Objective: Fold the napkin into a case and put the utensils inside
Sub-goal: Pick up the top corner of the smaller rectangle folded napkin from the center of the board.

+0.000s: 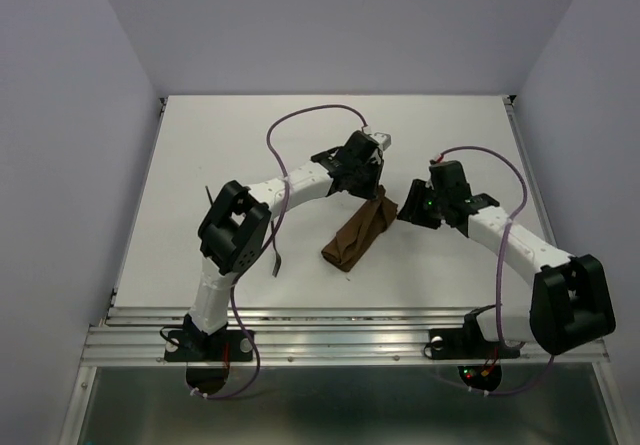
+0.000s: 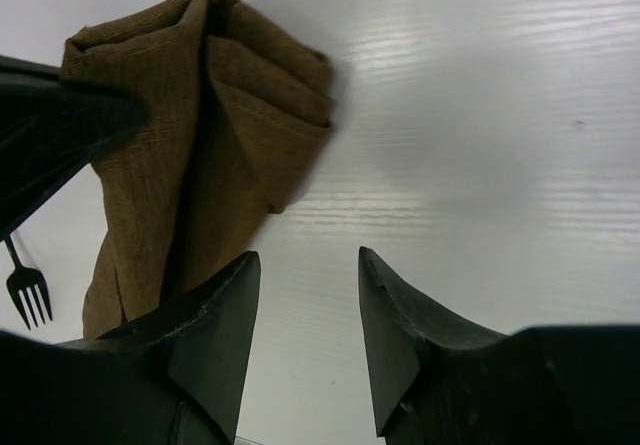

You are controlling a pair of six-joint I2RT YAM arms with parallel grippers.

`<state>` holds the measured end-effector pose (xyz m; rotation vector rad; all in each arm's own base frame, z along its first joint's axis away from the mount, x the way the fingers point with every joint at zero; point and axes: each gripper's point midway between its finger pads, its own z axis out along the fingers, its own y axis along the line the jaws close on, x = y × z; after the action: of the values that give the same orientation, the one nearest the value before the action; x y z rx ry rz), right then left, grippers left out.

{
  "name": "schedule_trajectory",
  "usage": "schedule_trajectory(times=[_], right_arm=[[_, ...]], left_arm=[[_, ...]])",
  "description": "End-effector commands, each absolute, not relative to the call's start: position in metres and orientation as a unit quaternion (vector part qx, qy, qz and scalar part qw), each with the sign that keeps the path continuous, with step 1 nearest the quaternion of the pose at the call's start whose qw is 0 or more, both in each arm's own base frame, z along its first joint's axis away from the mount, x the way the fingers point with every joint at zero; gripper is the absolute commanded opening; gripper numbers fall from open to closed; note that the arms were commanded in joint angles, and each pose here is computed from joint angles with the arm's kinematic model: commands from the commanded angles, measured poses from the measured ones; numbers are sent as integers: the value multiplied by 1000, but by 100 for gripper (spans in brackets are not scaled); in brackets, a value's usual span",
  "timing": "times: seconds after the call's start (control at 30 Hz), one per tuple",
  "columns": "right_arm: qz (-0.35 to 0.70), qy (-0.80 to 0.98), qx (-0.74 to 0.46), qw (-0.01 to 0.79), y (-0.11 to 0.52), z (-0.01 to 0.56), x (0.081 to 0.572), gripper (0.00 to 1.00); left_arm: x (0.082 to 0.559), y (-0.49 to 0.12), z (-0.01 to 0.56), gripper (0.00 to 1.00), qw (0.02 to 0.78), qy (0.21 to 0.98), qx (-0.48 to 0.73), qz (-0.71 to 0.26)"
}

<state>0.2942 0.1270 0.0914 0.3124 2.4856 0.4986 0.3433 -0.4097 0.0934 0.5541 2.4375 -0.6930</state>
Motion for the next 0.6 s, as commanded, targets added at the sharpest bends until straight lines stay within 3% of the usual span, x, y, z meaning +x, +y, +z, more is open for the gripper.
schedule_trajectory(times=[0.0, 0.57], right_arm=[[169, 929, 74, 321, 151, 104, 315, 49], [70, 947, 27, 313, 173, 77, 347, 40]], left_arm=[[336, -422, 143, 0, 295, 876, 214, -317], [341, -417, 142, 0, 289, 878, 203, -324]])
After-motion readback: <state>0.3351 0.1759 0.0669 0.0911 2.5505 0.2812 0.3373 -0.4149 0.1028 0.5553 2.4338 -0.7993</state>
